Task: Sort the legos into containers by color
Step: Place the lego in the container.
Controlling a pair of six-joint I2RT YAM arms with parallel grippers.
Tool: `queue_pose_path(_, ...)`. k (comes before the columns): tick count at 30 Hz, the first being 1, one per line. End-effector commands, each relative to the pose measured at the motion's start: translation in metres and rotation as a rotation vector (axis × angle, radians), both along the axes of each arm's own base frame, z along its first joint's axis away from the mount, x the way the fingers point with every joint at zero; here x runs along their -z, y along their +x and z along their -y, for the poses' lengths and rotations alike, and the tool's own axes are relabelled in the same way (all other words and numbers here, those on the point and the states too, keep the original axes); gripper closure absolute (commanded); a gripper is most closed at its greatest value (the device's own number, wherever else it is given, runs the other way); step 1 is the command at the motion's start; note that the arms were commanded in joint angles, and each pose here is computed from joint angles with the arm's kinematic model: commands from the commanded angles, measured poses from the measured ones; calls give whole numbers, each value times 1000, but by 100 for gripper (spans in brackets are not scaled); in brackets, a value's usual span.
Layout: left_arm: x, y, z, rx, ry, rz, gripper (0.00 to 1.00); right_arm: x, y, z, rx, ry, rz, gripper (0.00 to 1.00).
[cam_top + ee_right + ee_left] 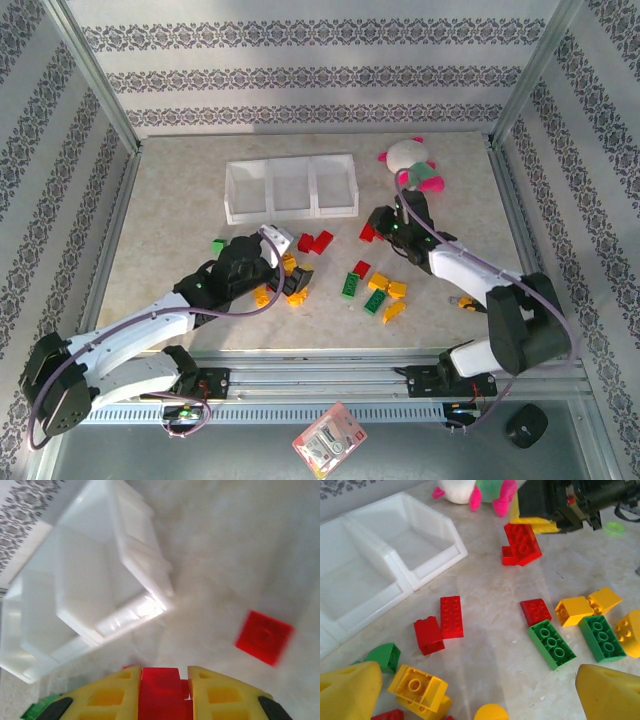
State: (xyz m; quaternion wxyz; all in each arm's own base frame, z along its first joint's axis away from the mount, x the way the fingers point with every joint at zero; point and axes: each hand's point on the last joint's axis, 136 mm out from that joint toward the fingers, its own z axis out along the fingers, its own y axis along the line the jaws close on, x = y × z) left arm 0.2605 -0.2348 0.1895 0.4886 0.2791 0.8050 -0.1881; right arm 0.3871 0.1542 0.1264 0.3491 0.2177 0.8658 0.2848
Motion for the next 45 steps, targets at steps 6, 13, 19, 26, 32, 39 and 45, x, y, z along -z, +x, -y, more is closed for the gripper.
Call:
queue_pose_path(6,10,-5,-28,-137,3,-44,1,-22,81,-35,-71,-166,140,80)
queue_pose_path(13,19,-7,-44,-226,12,-84,1,-17,147,-58,-95,-242,191,81)
queue_pose_path(19,19,-2,-50,-284,3,-92,1,1,182,-68,-93,-253,174,79)
queue_pose_path(26,15,4,-52,-331,25,-134,1,-28,191,-73,-123,-252,222,50)
queue_pose_path(32,20,14,-55,-388,76,-196,1,-72,159,-75,-190,-237,297,37)
queue_pose_path(39,42,20,-60,-536,80,-399,1,-88,74,-62,-289,-231,356,19)
queue_pose_path(45,67,14,-31,-425,102,-541,2,-82,-11,-49,-390,-235,395,12)
